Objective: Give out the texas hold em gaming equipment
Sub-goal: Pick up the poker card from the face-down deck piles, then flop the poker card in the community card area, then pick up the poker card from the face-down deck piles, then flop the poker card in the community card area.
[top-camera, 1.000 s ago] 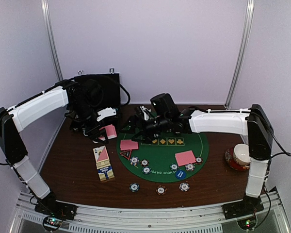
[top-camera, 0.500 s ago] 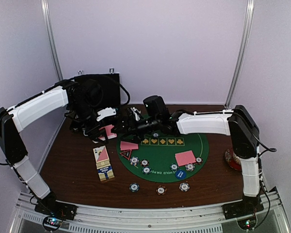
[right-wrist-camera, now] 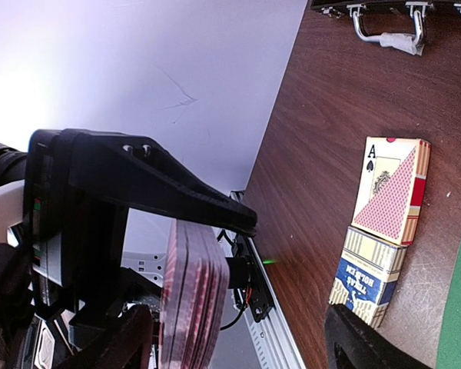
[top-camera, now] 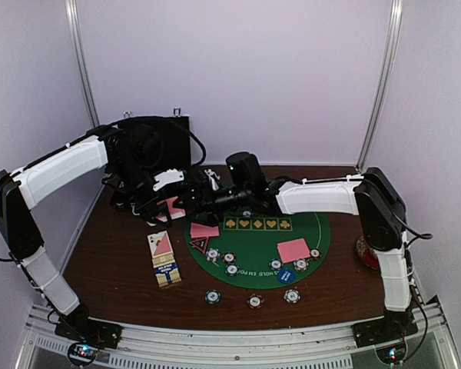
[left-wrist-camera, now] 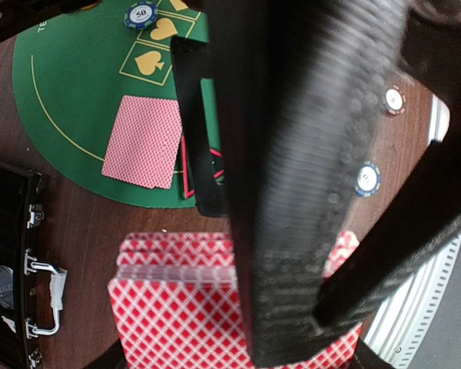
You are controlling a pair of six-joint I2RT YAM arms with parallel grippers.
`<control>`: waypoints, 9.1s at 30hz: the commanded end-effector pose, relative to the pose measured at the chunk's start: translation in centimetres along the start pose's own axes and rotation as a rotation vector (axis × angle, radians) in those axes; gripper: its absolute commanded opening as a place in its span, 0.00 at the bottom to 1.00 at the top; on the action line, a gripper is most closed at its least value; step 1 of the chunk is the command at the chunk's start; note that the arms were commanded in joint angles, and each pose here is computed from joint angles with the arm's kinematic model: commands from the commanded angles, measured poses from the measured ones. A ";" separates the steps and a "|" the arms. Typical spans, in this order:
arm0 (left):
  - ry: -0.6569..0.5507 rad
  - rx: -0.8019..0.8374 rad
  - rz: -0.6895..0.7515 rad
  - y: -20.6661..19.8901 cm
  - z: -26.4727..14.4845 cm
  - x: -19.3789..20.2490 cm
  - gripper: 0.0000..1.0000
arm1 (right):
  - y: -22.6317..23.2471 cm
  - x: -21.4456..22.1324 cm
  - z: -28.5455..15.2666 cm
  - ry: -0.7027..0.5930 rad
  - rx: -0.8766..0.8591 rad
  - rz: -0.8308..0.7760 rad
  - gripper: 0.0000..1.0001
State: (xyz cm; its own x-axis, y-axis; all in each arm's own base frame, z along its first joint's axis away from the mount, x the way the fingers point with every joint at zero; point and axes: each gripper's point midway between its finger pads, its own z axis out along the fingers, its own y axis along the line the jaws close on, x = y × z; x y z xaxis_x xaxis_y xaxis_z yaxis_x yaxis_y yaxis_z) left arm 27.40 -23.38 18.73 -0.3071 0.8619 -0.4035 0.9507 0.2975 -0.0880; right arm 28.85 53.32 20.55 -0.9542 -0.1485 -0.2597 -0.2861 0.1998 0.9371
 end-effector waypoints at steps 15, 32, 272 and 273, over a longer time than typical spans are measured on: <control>-0.044 -0.012 0.022 -0.1 -1.4 -1.2 0.10 | 0.4 -1.8 3.3 0.027 -0.077 0.013 0.73; -0.017 -0.017 0.026 0.0 -0.9 -0.5 0.09 | 0.5 -1.5 -1.2 -0.008 0.025 -0.026 0.55; 0.030 -0.049 0.015 -0.5 -2.2 1.1 0.05 | -14.4 -4.8 -17.1 0.357 1.821 -1.190 0.00; 0.029 -0.048 0.016 -0.5 -2.2 1.0 0.05 | -15.0 -4.5 -16.6 0.375 1.826 -1.204 0.00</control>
State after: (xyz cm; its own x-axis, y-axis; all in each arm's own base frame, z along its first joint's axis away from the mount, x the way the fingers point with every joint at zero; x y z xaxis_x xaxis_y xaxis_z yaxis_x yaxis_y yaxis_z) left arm 26.56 -21.69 19.11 -0.3036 0.8886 -0.3438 0.9511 0.3043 -0.0533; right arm 37.13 34.78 10.22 -0.3694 -0.9128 -0.1742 -0.6413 0.3860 -0.6631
